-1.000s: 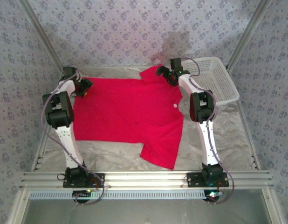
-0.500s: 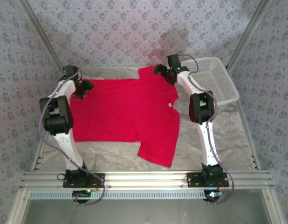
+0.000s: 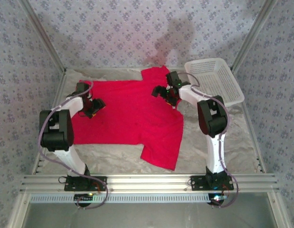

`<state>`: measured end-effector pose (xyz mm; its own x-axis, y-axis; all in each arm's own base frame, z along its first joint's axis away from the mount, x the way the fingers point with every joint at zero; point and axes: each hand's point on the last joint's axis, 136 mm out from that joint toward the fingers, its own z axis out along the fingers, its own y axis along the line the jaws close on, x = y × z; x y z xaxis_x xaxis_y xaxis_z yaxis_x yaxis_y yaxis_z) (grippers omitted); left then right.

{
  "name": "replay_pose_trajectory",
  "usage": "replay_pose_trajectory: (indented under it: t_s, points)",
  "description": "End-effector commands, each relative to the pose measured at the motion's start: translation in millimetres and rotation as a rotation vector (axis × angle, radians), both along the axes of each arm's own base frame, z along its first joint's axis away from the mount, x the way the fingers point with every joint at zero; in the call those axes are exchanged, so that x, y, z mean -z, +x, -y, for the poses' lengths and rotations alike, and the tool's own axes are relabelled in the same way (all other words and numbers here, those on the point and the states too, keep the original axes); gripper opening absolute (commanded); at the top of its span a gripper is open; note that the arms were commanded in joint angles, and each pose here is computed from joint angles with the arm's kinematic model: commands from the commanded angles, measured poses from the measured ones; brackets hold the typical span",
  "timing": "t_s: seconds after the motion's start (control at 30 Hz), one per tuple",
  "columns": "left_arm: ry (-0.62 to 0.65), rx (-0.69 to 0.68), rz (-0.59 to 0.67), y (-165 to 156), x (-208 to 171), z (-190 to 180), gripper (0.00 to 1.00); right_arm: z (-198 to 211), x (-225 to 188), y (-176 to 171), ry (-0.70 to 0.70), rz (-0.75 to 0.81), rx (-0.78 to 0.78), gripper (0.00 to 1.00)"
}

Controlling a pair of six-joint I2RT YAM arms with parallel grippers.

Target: Fold the inside-out t-shirt

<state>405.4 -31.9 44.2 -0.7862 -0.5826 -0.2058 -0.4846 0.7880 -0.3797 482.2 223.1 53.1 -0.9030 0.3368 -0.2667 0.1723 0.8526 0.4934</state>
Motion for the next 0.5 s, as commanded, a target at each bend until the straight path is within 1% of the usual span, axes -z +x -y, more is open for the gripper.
replay_pose_trajectory:
  t_s: [0.0, 0.17, 0.23, 0.27, 0.33, 0.4, 0.47]
  points:
    - [0.002, -0.004, 0.011, 21, 12, -1, 0.68, 36, 24, 10, -0.065, -0.043, 0.096, 1.00]
    - [0.008, -0.002, 0.023, 49, 27, 2, 0.77, 61, 32, 34, -0.164, -0.023, 0.098, 1.00]
    - [0.026, -0.014, 0.043, 53, 19, -1, 0.80, 66, 29, 42, -0.169, -0.020, 0.103, 1.00]
    - [0.041, -0.022, 0.055, 54, 13, -4, 0.81, 66, 24, 44, -0.172, -0.008, 0.078, 1.00]
    - [0.069, -0.038, 0.068, 50, -3, -11, 0.81, 63, 7, 46, -0.155, 0.015, 0.053, 1.00]
    - [0.101, -0.061, 0.083, 41, -26, -21, 0.79, 55, -19, 43, -0.136, 0.056, 0.021, 1.00]
    - [0.149, -0.090, 0.061, 19, -44, -35, 0.75, 48, -49, 31, -0.114, 0.092, -0.013, 1.00]
